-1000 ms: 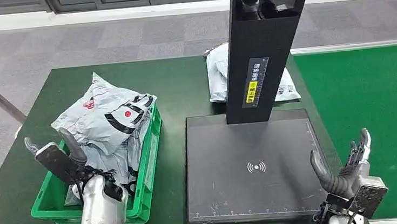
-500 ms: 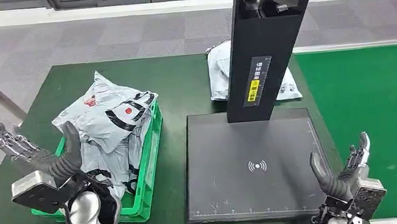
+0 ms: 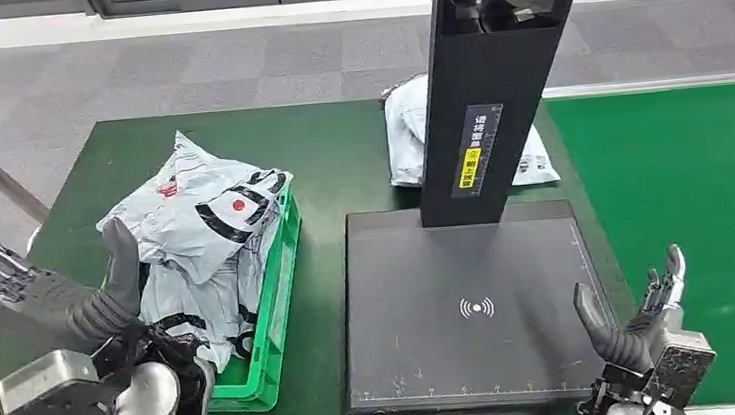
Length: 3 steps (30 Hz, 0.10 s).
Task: Moved the parcel from conveyor to table for the left to box.
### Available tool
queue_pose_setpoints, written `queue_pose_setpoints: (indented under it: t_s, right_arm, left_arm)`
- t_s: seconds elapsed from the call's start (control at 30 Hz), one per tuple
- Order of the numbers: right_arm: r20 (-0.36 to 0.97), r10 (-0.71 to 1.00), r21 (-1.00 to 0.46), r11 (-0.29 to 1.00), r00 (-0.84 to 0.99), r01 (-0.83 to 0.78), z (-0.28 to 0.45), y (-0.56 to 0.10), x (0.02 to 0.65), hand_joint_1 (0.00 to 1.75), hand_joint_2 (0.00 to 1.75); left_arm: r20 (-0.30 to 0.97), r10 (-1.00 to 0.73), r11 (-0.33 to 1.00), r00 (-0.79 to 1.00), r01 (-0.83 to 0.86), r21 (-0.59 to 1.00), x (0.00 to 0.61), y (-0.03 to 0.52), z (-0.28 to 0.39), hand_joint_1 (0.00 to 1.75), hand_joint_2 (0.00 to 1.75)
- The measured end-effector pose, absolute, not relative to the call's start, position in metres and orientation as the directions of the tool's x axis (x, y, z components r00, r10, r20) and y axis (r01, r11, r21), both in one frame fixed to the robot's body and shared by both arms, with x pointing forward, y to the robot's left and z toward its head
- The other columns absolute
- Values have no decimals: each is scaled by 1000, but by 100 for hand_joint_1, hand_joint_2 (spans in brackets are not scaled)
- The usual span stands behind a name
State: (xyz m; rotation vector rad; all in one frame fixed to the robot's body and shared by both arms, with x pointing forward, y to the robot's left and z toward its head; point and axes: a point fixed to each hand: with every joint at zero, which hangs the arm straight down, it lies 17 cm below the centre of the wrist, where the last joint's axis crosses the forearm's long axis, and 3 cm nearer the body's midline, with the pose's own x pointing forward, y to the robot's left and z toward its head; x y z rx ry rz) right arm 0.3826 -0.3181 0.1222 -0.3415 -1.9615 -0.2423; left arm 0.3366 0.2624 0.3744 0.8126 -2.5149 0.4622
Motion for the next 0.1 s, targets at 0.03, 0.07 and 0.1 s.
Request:
queue_pose_setpoints:
  t_s: [0.03,0.07,0.1]
  right_arm:
    - [916,130,12,937,-380,350,122,-319,383,0,175]
    - [916,136,10,933,-378,359,123,-320,383,0,175]
    - [915,143,7,929,-377,369,123,-322,382,0,175]
  left_arm:
    - [477,-482,777,-735,-610,-155,332,252,384,0,175]
    - [448,-494,784,-746,-604,-141,328,242,391,0,175]
    - [421,-497,796,-759,-591,-126,326,231,397,0,175]
